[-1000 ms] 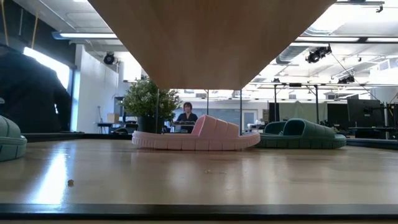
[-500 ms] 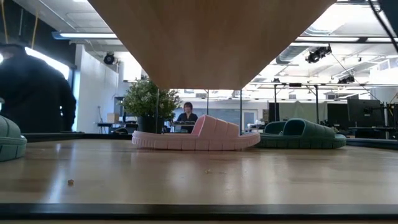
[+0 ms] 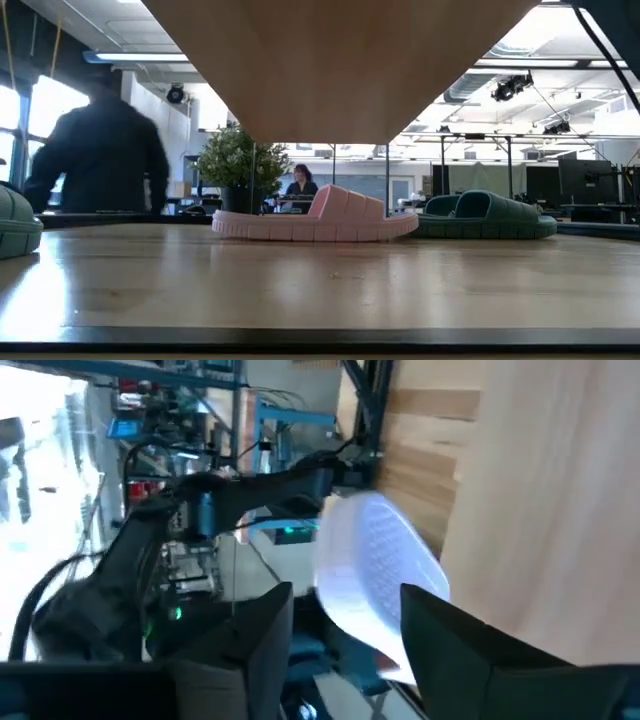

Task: Pick and place slides into the shelf
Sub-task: Put the pink slide under the shelf aligned with the other pink slide

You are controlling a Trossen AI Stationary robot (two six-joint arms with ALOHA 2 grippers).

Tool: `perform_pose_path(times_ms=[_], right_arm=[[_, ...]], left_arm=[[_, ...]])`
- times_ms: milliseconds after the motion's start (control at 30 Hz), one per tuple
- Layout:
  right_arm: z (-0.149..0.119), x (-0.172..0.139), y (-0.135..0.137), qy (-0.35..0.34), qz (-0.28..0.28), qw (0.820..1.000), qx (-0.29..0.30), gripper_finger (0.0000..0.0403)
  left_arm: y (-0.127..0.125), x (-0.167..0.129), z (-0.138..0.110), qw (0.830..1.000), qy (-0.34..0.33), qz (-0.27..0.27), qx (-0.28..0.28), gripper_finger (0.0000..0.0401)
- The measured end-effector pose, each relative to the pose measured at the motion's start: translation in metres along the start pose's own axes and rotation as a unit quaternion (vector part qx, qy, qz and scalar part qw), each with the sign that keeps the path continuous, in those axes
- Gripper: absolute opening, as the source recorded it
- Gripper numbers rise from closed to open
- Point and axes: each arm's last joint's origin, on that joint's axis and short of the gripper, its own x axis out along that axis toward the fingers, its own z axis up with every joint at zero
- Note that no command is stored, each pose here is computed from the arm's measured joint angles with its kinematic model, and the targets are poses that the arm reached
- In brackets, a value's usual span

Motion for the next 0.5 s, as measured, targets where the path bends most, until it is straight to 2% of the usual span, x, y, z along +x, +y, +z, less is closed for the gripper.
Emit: perform_pose_path(times_ms=[233, 400, 500], right_arm=[[0.000, 0.000, -0.001, -0.010, -0.010, 1.000, -0.001, 0.0000], [0.001, 0.000, 0.000, -0.011, -0.009, 1.000, -0.002, 0.0000], [0.001, 0.000, -0.001, -0.015, -0.013, 1.000, -0.002, 0.0000]], left_arm=[[0.020, 0.014, 0.015, 0.999, 0.016, -0.040, 0.026, 0.0195], [0.034, 0.019, 0.019, 0.998, 0.023, -0.047, 0.019, 0.0194], [0.034, 0.024, 0.020, 0.996, 0.038, -0.077, 0.015, 0.0200]])
